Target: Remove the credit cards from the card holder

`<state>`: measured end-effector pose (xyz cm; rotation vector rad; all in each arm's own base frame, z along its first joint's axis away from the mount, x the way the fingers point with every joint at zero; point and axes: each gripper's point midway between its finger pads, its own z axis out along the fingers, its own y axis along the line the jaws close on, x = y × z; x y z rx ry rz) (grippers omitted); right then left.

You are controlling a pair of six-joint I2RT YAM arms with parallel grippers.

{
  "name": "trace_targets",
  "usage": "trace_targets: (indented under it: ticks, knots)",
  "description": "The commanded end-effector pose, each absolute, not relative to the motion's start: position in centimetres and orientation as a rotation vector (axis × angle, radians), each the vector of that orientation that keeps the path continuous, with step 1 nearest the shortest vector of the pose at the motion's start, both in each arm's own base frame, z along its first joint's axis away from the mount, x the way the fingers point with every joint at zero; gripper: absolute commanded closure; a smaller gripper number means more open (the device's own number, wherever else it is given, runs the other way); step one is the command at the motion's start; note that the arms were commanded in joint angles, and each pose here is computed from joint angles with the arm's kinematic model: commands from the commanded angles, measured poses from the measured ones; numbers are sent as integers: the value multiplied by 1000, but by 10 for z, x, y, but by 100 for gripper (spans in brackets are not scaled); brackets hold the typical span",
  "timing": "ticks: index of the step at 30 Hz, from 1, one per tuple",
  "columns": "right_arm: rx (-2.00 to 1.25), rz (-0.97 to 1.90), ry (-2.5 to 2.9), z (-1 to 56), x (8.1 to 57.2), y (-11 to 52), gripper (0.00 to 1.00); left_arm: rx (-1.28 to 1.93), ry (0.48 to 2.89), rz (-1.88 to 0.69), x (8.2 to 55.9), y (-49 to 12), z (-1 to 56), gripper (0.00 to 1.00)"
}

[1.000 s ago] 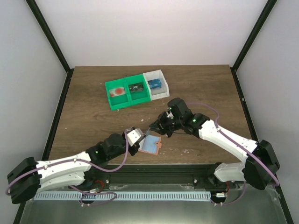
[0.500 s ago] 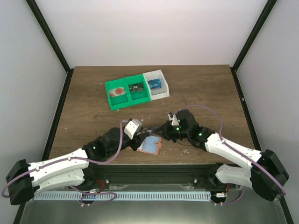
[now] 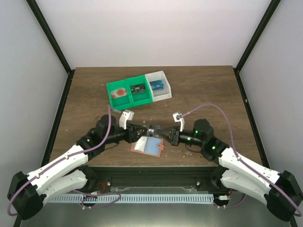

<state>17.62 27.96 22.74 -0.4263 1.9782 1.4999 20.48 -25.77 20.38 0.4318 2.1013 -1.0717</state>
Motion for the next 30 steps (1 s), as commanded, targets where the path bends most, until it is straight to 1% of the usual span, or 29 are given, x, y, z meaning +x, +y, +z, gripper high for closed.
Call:
trace_targets:
  ticks: [1,4,7,9,11,12,17,18,19,22,24,25,27,29,30]
  knots:
    - [-538,1506,1845,238,164,276,100,497,2090,-1395,176,-273,218,45]
    - [-536,1531,1828,238,159,274,100,484,2065,-1468,173,-273,224,44]
    - [-532,1552,1794,240,156,272,99,470,2054,-1504,172,-273,225,45]
    - [-519,1557,1773,241,156,269,100,473,2055,-1532,169,-274,225,47]
    - [-517,1562,1762,242,155,268,99,481,2050,-1567,166,-276,228,53]
    - [-518,1562,1759,242,154,268,99,481,2048,-1578,166,-277,229,58]
    - [-507,1553,1787,237,157,269,100,455,2027,-1609,166,-277,235,96]
    - [-508,1549,1797,237,157,269,99,451,2015,-1614,166,-276,237,100]
    - [-514,1548,1795,238,157,270,96,446,2006,-1618,166,-276,239,100]
    - [-473,1546,1801,241,158,266,72,432,1963,-1643,164,-274,245,100]
    - [-433,1559,1796,242,158,263,63,419,1950,-1647,164,-272,247,100]
    - [-423,1573,1787,243,157,262,61,414,1946,-1644,164,-271,248,100]
    - [-419,1616,1766,244,152,261,59,402,1941,-1645,164,-270,250,100]
    - [-393,1646,1770,244,152,261,59,391,1933,-1654,164,-270,253,100]
    - [-382,1657,1779,243,153,262,61,389,1927,-1662,164,-270,255,100]
